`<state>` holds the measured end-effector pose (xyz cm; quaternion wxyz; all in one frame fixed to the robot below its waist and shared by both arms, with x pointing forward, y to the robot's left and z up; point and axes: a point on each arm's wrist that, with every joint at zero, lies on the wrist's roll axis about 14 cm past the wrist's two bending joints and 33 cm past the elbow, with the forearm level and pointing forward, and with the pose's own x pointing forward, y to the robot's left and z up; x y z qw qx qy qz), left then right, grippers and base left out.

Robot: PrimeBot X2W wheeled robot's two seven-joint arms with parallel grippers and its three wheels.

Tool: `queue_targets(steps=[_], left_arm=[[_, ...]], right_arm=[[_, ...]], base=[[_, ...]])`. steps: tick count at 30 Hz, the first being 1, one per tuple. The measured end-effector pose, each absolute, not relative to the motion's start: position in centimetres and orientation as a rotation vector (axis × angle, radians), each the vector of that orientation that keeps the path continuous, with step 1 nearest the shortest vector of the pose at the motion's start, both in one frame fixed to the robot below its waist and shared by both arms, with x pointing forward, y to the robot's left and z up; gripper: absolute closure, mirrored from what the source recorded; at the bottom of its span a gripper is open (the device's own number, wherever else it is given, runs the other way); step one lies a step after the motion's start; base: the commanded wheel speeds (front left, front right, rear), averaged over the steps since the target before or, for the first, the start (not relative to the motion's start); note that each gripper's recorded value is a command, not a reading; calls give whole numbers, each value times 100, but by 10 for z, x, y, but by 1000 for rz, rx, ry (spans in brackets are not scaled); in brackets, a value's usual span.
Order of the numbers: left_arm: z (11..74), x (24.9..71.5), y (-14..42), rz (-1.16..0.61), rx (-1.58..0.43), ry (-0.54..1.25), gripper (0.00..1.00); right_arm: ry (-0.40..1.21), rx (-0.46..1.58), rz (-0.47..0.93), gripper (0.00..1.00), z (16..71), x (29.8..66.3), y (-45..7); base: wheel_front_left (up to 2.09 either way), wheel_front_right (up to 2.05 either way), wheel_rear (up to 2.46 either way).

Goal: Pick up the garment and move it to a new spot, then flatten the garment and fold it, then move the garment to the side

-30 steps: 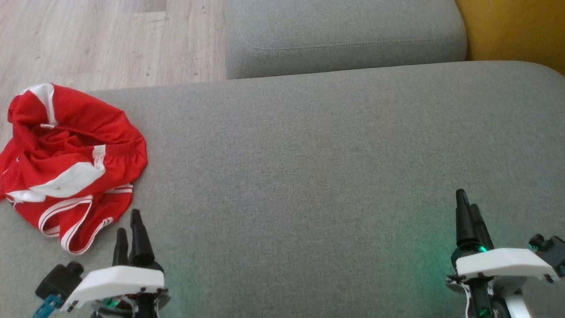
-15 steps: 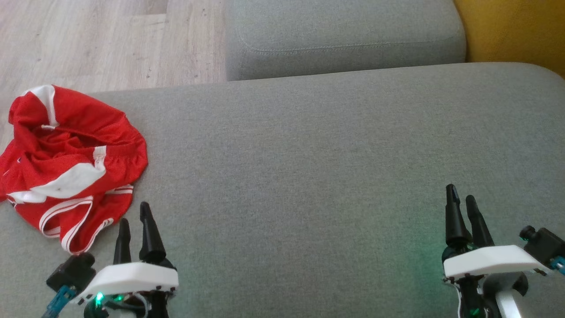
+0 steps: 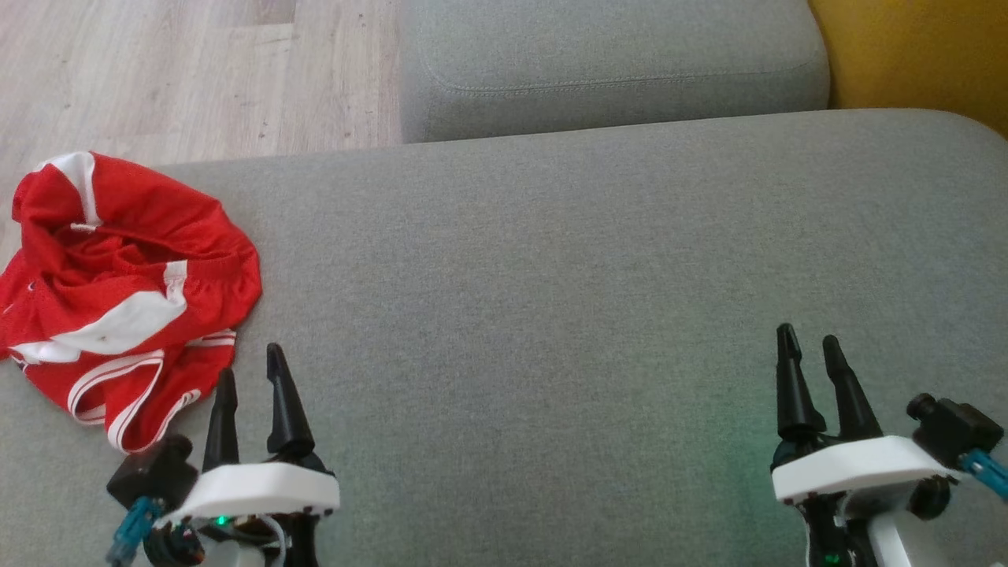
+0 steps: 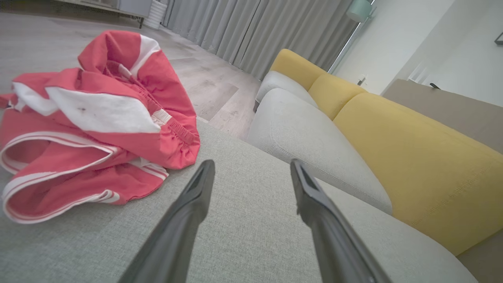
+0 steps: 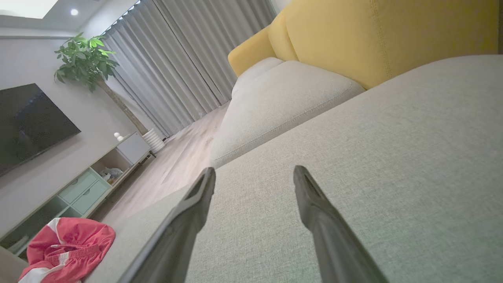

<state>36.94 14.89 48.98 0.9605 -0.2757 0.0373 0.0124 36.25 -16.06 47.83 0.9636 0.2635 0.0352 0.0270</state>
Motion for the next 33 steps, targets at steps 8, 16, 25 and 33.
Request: queue_targets(steps=[8,16,25,33], left_arm=[[496,369,143,4,-458,46,0],[504,369,137,-12,-344,5,0],[513,368,131,-36,-248,-45,0],[519,365,125,-49,-149,-83,0]], right_arm=[[54,434,88,0,483,363,-154],[22,324,119,0,489,362,-148],[-4,215,155,0,493,361,-141],[-25,123,180,0,496,359,-136]], base=[[0,0,0],[0,0,0],[0,0,0],[0,0,0]])
